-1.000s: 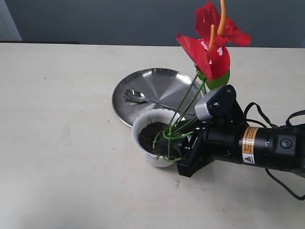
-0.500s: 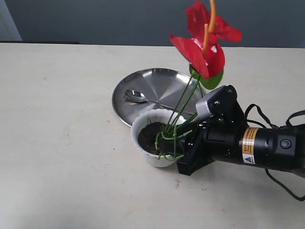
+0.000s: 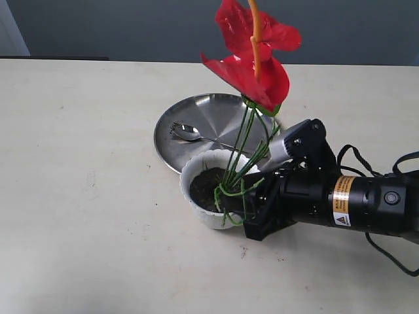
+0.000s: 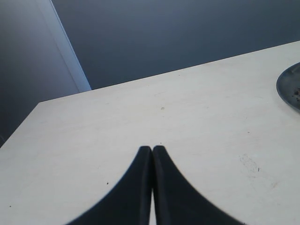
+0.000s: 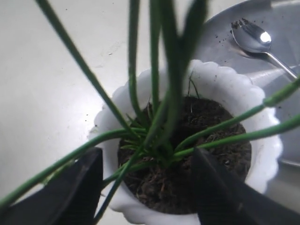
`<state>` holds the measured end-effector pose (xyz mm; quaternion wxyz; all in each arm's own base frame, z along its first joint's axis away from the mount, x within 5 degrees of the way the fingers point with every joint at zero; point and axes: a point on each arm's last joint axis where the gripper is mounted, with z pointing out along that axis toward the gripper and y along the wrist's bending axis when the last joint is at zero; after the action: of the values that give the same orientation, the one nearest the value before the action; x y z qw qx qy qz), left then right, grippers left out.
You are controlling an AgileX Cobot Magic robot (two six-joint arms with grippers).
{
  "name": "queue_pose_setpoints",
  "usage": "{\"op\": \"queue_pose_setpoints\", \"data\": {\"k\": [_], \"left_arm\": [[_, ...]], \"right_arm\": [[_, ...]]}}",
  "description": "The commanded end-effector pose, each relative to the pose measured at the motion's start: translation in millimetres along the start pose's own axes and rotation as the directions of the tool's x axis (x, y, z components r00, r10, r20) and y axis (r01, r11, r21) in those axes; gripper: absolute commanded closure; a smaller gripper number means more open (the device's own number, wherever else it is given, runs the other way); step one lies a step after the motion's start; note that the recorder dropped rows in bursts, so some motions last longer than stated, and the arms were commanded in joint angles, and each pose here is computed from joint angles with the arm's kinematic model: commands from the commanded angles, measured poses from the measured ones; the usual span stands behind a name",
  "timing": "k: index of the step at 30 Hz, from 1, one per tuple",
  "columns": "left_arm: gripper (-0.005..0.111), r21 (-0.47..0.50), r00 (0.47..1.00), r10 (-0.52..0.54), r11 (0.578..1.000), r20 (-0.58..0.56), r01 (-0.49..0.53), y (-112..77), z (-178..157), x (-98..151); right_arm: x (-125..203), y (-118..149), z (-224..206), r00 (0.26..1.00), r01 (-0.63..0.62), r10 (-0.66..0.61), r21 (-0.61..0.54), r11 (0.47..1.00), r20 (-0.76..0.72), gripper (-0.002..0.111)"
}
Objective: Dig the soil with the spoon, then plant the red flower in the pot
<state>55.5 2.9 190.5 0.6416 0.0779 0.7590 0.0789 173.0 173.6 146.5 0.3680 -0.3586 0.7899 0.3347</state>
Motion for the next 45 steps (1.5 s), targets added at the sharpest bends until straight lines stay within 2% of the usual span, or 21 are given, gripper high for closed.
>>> {"op": "queue_pose_setpoints", "data": {"k": [1, 14, 21, 45], "left_arm": [[0.106, 0.0, 1.0, -0.008, 1.0, 0.014, 0.008, 0.0, -0.2, -1.0], [0.106, 0.0, 1.0, -0.008, 1.0, 0.014, 0.008, 0.0, -0.2, -1.0], [0.106, 0.0, 1.0, -0.008, 1.0, 0.014, 0.008, 0.0, -0.2, -1.0], [0.106, 0.0, 1.0, -0.008, 1.0, 0.014, 0.008, 0.0, -0.2, -1.0]], "right_arm": [[10.3, -5.3, -1.9, 0.997, -0.011, 0.016, 0.061, 0.998, -0.078, 0.056], [-1.1, 0.2, -19.3, 0.998, 0.024, -0.019, 0.096, 0.995, -0.053, 0.056], [-0.7, -0.8, -19.4, 0.998, 0.016, -0.01, 0.107, 0.994, -0.057, 0.043], [-0.2, 1.8, -19.2, 0.998, -0.011, 0.016, 0.079, 0.997, -0.06, 0.043]]}}
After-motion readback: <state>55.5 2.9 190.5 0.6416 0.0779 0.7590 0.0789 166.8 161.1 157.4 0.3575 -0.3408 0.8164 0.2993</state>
